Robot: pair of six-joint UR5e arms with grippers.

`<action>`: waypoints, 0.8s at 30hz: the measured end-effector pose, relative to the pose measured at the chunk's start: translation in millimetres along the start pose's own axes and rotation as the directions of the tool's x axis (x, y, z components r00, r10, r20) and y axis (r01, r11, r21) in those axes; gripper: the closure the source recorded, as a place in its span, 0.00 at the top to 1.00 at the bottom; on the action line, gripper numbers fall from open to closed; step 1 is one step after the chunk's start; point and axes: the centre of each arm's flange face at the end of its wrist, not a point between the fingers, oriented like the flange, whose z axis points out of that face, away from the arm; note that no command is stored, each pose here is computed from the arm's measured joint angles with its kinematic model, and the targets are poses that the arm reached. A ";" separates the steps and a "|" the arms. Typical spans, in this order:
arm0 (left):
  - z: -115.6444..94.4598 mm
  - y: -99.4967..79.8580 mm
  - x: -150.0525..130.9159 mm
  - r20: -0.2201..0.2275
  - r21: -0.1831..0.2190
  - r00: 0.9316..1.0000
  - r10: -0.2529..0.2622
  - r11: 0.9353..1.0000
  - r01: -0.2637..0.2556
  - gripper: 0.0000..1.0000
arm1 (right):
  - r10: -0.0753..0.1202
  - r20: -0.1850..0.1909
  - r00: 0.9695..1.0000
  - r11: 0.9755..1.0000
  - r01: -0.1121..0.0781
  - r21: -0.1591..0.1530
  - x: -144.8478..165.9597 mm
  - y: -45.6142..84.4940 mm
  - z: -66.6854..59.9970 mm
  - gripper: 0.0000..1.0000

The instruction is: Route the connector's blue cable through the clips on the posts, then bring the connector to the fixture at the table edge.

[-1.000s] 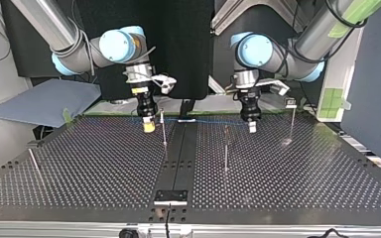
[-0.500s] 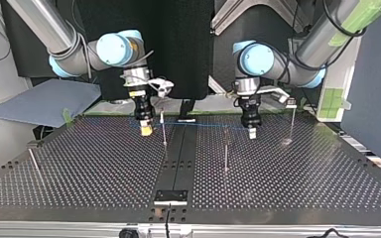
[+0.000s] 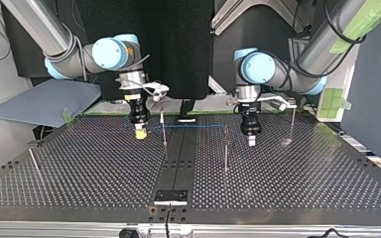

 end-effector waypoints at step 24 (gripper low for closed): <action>26.8 15.6 11.8 -0.013 0.001 0.999 -0.048 0.999 0.048 0.00 | -0.004 -0.005 1.000 1.000 0.004 -0.023 -9.6 20.6 23.4 0.00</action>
